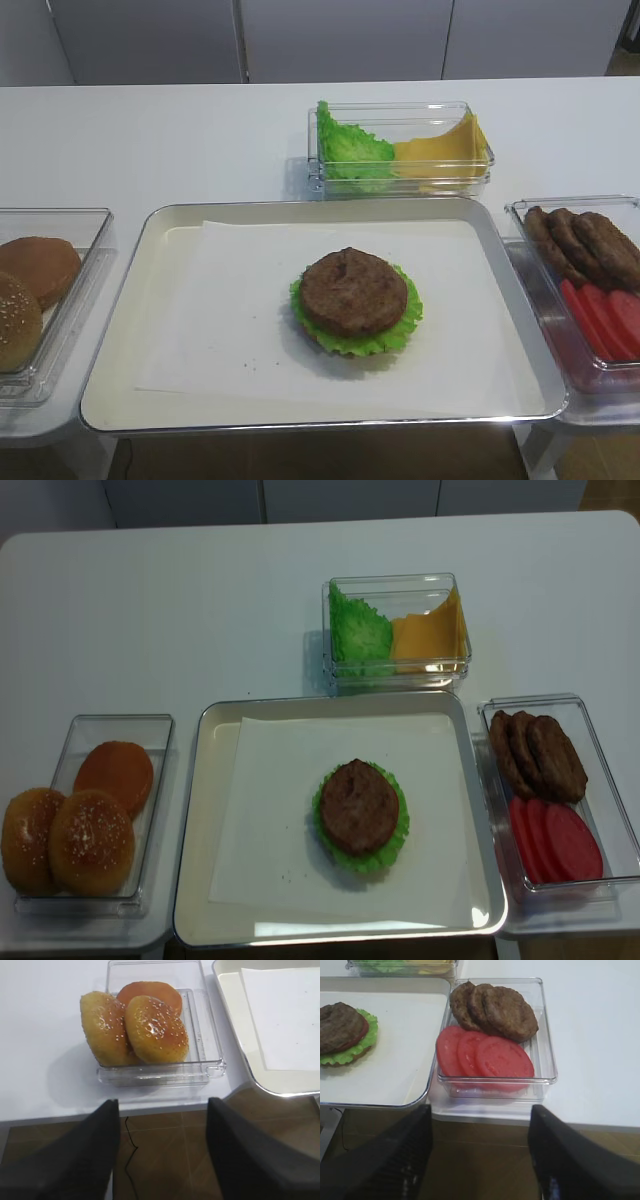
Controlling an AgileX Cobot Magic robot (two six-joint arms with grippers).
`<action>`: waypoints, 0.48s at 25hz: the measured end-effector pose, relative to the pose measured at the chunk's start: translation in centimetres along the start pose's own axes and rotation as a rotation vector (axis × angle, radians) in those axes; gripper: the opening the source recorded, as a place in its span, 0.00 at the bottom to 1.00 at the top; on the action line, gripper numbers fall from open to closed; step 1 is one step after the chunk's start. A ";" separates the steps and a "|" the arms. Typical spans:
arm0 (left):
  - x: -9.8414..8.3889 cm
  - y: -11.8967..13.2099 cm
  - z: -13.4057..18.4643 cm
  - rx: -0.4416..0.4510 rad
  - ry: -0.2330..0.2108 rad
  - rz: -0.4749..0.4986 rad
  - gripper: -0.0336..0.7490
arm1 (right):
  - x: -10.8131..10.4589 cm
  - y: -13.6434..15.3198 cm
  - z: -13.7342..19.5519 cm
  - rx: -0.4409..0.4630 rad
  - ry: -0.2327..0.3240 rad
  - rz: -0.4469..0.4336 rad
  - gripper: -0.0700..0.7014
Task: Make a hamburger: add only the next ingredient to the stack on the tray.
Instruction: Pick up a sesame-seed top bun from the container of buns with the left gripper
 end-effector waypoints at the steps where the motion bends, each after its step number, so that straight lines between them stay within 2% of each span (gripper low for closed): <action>1: 0.0 0.0 0.0 0.000 0.000 0.000 0.57 | 0.0 0.0 0.0 0.000 0.000 0.000 0.70; 12: 0.0 0.0 0.0 0.000 0.000 0.000 0.57 | 0.0 0.0 0.0 0.000 -0.001 0.001 0.67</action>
Point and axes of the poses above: a point on each arm's last joint axis where the gripper is mounted, y pointing out along that axis toward the gripper, x along the wrist's bending axis when the last joint is at zero, z = x × y, the point moved 3 cm from there along y, pointing out along that axis toward the gripper, and after that the axes turned 9 degrees about y, right-handed, at the moved point
